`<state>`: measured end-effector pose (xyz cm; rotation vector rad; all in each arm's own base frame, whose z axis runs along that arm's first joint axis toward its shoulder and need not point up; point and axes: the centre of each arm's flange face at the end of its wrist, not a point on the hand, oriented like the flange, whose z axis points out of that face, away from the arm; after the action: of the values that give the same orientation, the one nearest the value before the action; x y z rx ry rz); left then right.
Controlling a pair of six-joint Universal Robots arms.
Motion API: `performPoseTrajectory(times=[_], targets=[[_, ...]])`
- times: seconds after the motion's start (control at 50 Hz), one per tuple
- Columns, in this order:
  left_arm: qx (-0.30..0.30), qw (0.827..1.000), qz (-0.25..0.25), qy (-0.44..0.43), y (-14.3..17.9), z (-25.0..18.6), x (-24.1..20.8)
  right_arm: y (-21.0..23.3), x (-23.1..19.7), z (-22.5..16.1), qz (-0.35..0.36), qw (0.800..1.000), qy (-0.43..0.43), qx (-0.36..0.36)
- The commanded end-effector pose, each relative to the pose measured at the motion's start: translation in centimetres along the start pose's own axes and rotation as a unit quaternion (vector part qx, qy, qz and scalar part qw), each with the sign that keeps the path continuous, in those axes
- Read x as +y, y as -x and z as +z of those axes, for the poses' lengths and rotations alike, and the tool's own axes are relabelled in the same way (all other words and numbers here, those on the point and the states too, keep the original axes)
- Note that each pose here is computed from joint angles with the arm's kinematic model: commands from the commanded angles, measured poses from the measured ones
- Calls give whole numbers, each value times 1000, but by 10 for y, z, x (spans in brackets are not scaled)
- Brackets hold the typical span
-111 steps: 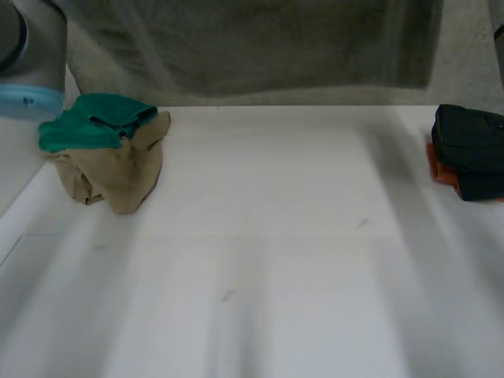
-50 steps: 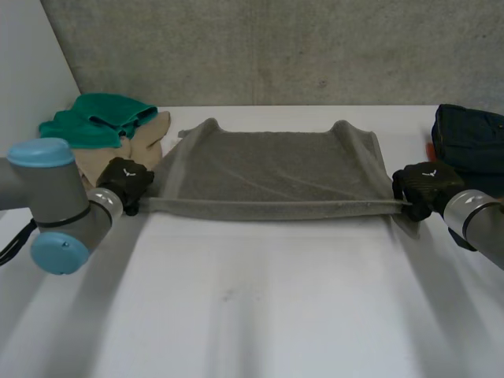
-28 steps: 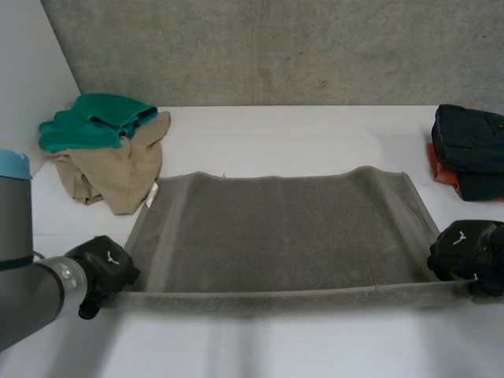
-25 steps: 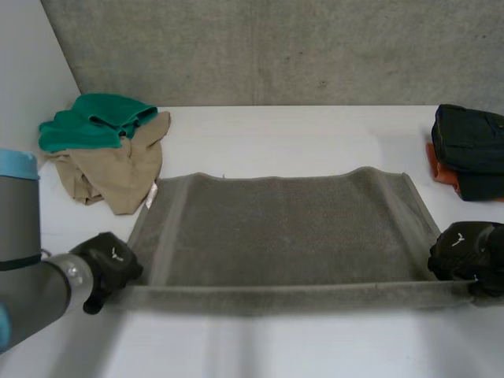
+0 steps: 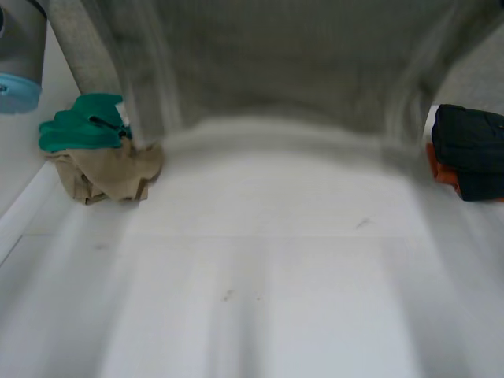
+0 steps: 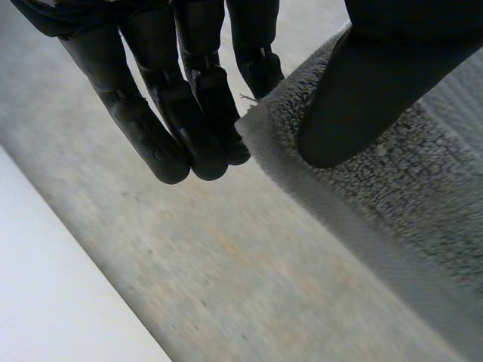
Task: Fold the laundry.
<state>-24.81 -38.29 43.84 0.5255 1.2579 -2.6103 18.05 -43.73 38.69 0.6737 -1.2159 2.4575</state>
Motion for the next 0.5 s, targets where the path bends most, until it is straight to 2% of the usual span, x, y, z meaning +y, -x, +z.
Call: performPoseTrajectory(times=[0.02,0.12,0.2,0.28,0.3,0.36,0.44,0.46,0.5], targets=[[8,999,0,41,-5,-7,28,13,4,-6,30,999,18,-26],[33,995,3,92,-17,-26,60,33,23,-19,42,995,60,-65],[62,988,6,138,-29,-49,86,57,48,-42,58,984,124,-117],[118,974,24,194,-52,-86,118,83,78,-78,66,956,214,-187],[143,966,41,213,-60,-101,131,92,86,-93,65,944,245,-210],[177,952,64,243,-69,-125,147,100,93,-113,55,925,285,-245],[230,921,97,299,-76,-170,163,103,97,-147,38,888,346,-299],[250,905,110,325,-76,-189,166,98,95,-158,35,875,368,-314],[269,889,118,351,-73,-208,165,91,92,-169,29,859,393,-328]])
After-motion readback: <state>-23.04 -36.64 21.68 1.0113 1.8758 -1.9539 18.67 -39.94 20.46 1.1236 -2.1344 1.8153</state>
